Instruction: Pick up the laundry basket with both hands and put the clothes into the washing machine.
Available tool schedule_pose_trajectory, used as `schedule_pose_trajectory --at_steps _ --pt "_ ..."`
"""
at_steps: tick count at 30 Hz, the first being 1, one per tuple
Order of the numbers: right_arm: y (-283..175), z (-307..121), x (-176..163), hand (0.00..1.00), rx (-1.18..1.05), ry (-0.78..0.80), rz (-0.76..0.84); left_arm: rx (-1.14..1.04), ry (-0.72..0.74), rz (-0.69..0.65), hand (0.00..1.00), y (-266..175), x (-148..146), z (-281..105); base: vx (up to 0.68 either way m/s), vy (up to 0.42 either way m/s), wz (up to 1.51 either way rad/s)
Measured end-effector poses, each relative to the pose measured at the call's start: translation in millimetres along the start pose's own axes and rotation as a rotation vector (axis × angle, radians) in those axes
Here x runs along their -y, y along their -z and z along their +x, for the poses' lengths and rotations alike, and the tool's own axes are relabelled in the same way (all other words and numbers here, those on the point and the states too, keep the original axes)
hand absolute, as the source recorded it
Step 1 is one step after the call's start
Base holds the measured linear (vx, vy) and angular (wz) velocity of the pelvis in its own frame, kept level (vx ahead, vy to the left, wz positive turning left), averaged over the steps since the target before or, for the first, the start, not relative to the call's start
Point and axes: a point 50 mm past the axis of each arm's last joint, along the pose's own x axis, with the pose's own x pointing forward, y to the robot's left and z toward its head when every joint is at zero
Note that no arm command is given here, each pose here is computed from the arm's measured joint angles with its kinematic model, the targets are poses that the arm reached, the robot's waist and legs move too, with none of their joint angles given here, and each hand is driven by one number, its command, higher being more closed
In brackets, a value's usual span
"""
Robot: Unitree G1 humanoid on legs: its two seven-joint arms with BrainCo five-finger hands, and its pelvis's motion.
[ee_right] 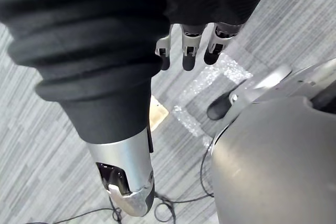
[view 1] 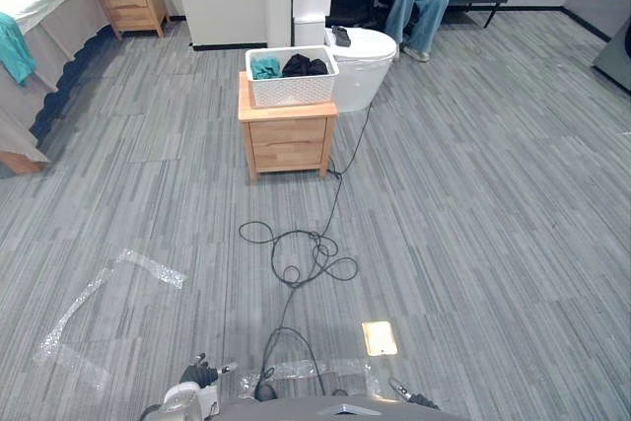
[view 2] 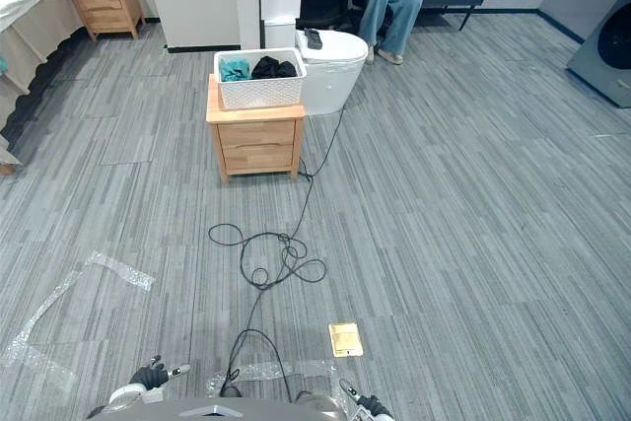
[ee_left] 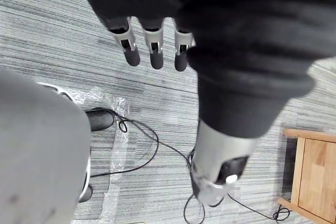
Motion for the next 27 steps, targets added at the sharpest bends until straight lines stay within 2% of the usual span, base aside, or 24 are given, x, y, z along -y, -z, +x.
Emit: schedule_pose_trajectory --at_steps 18,27 --pt "-6.3 1.3 -4.8 0.00 0.013 -0.011 -0.001 0.006 0.004 0.006 0.00 -3.5 1.8 1.1 -0.01 -0.005 0.00" --pt "-5.3 -1.7 1.4 0.00 0.055 0.006 0.139 0.042 0.021 0.013 0.00 -13.4 7.3 2.1 0.06 0.031 0.49"
